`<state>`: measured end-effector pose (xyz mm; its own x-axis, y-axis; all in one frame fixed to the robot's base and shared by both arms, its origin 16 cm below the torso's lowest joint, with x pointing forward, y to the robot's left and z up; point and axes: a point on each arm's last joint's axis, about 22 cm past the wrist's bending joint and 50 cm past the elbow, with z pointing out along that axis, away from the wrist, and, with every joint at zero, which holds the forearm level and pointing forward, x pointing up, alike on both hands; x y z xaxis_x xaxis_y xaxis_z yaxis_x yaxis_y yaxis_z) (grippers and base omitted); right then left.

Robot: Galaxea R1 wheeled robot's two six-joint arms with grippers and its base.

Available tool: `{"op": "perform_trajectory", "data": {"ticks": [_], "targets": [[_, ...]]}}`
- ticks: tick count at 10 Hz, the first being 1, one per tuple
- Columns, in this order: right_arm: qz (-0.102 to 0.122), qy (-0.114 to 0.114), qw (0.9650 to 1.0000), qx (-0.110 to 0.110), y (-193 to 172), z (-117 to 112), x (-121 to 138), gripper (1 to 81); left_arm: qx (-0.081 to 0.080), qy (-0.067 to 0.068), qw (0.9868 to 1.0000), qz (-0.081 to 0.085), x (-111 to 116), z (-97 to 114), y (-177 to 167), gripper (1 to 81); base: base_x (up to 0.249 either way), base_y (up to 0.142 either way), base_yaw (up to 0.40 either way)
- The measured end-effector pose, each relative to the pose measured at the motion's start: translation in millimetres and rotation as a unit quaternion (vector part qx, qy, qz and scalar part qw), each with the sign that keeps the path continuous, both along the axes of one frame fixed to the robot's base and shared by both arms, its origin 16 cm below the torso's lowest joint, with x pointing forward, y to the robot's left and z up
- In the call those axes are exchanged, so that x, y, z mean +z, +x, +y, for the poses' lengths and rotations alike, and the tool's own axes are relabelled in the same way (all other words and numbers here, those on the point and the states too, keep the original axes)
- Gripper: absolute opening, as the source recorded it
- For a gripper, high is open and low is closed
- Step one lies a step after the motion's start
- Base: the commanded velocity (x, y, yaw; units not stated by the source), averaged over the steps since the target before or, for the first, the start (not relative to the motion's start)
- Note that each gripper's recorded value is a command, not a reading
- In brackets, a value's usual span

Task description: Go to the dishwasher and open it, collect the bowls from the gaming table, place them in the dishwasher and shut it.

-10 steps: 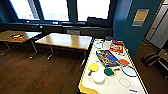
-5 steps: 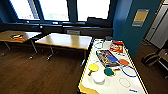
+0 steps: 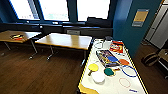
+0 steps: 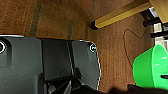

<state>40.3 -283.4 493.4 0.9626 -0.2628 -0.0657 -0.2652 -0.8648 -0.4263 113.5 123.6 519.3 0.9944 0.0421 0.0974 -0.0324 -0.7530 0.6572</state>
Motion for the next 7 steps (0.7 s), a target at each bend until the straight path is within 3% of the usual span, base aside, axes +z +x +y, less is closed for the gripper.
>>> {"op": "perform_trajectory", "data": {"ticks": [4,5,7], "targets": [[0.002,-0.008,1.0000,0.004,-4,8,-13,1.0,-0.025,-0.040,0.9988,-0.014,41,-16,48,81.1,0.000,0.000,0.000],[0.002,-0.003,1.0000,0.005,-4,13,-13,1.0,-0.031,-0.051,0.9980,-0.020,53,-25,65,81.1,0.000,0.000,0.000],[0.003,-0.004,1.0000,0.005,-5,13,-14,1.0,-0.051,-0.072,0.9960,-0.015,75,-44,82,81.1,0.000,0.000,0.000]]}}
